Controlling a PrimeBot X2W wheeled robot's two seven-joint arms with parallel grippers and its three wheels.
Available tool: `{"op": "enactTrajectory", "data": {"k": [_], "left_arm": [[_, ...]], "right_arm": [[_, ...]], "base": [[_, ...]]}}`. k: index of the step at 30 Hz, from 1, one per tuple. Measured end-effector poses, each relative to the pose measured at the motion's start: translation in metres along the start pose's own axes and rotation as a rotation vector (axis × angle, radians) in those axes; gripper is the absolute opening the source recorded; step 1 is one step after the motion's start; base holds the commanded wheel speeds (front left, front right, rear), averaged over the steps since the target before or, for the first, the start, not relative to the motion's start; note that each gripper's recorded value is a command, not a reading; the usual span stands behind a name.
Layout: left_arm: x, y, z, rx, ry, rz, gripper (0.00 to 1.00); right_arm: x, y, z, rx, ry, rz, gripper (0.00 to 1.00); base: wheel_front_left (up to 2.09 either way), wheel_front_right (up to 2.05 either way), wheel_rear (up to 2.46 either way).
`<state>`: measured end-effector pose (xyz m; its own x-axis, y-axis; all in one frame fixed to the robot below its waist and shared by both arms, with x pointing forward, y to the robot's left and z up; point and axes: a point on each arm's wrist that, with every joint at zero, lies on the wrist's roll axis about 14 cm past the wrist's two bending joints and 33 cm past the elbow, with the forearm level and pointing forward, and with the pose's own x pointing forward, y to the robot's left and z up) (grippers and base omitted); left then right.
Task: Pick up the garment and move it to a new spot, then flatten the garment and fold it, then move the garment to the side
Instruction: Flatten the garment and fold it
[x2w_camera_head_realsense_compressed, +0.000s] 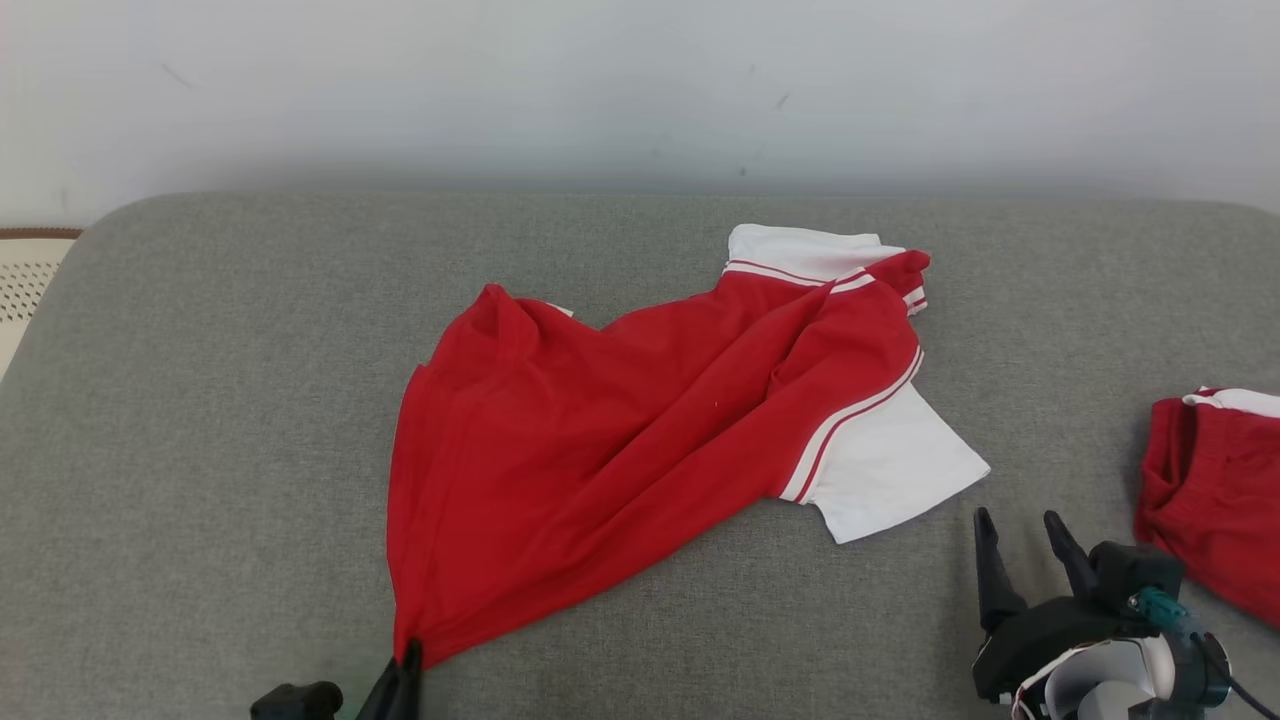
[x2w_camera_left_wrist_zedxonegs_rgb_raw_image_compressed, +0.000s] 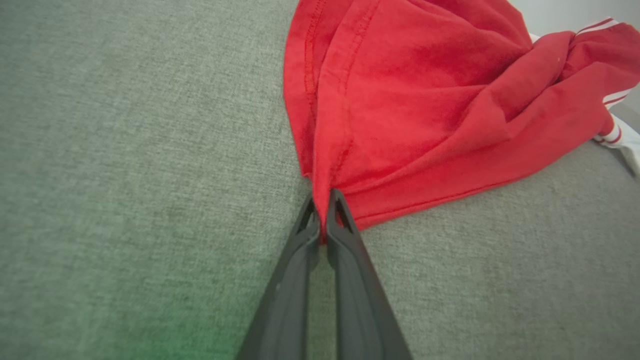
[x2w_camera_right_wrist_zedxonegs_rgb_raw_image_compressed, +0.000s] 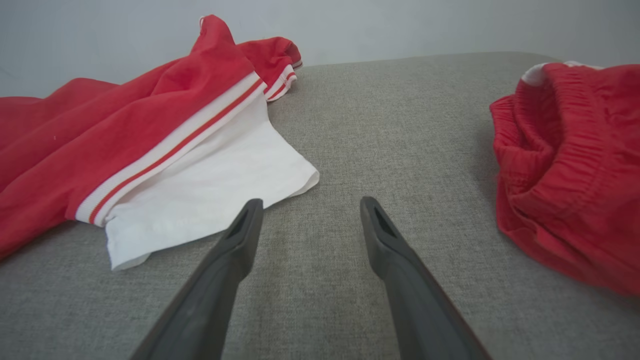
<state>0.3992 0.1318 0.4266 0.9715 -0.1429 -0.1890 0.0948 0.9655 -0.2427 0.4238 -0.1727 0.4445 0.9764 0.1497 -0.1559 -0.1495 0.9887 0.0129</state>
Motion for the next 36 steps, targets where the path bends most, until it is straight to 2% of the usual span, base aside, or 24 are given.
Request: {"op": "enactTrajectory", "data": {"k": [10, 20, 27, 28, 29, 30, 31, 32, 36], "left_arm": [[-0.003, 0.036, 0.014, 0.036, -0.046, 0.122, 0.0], [-0.002, 0.044, 0.014, 0.04, -0.043, 0.131, 0.0], [-0.001, 0.045, 0.016, 0.048, -0.044, 0.128, 0.0], [-0.002, 0.046, 0.016, 0.05, -0.044, 0.131, 0.0], [-0.003, 0.046, 0.016, 0.05, -0.045, 0.132, 0.0], [-0.004, 0.047, 0.016, 0.051, -0.046, 0.135, 0.0], [-0.004, 0.048, 0.017, 0.051, -0.048, 0.137, 0.0], [-0.005, 0.048, 0.017, 0.051, -0.049, 0.139, 0.0], [-0.006, 0.049, 0.022, 0.054, -0.063, 0.14, 0.0]], "right_arm": [[0.02, 0.004, 0.007, 0.023, -0.009, 0.011, 1.0], [0.037, 0.018, -0.009, 0.072, 0.044, 0.037, 1.0], [0.046, 0.022, -0.022, 0.063, 0.099, 0.051, 1.0], [0.049, 0.023, -0.028, 0.051, 0.123, 0.055, 0.74], [0.05, 0.024, -0.029, 0.049, 0.129, 0.058, 0.74], [0.051, 0.025, -0.029, 0.048, 0.131, 0.06, 0.46], [0.053, 0.026, -0.028, 0.047, 0.129, 0.063, 0.33], [0.053, 0.027, -0.028, 0.048, 0.129, 0.066, 0.0], [0.055, 0.032, -0.02, 0.055, 0.105, 0.075, 0.0]], "base": [[0.0, 0.0, 0.0], [0.0, 0.0, 0.0], [0.0, 0.0, 0.0], [0.0, 0.0, 0.0], [0.0, 0.0, 0.0], [0.0, 0.0, 0.0], [0.0, 0.0, 0.0], [0.0, 0.0, 0.0], [0.0, 0.0, 0.0]]}}
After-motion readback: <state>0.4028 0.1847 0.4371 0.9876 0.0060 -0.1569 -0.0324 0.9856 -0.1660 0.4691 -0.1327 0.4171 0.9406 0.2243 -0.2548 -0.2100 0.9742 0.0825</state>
